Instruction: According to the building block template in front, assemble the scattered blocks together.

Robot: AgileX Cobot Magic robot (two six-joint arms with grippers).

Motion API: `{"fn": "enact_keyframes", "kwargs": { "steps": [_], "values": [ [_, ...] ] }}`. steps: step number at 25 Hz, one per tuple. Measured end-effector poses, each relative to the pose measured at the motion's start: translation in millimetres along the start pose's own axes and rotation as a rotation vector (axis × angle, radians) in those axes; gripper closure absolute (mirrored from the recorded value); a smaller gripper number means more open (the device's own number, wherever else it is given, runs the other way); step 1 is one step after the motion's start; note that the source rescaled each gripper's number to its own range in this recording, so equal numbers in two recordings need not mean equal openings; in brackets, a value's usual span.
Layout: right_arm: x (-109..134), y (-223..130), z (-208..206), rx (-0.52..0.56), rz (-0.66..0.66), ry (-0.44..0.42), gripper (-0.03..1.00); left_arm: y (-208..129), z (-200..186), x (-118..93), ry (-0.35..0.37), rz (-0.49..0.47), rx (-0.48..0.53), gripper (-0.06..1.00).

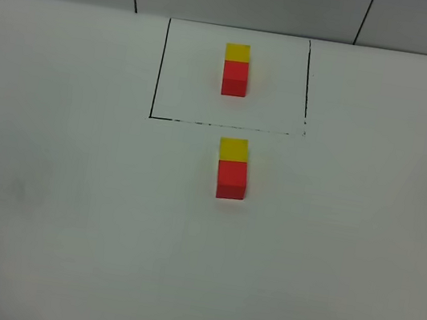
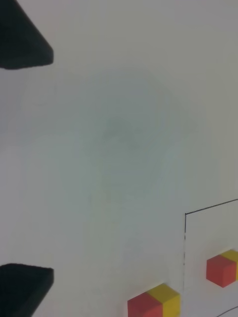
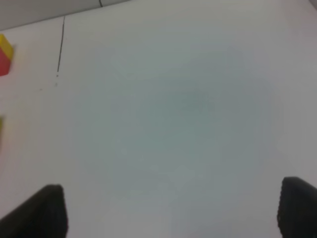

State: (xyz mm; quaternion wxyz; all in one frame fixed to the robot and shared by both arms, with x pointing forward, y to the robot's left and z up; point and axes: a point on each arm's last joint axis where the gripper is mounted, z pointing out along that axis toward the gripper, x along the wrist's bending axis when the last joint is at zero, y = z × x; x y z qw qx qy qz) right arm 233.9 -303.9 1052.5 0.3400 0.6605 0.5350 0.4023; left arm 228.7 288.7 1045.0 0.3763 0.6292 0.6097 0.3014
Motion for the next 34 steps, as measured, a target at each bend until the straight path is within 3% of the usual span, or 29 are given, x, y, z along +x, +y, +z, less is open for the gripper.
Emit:
{"fn": "enact_keyframes", "kwargs": {
  "steps": [15,34],
  "values": [
    [2.6,-0.6,-0.1,0.006,-0.050,0.029,0.19,0.0,0.0,0.0,0.000,0.000,0.000,0.24],
    [5.0,-1.3,0.0,0.012,-0.085,0.055,0.27,0.0,0.0,0.0,0.000,0.000,0.000,0.24]
  ]
}}
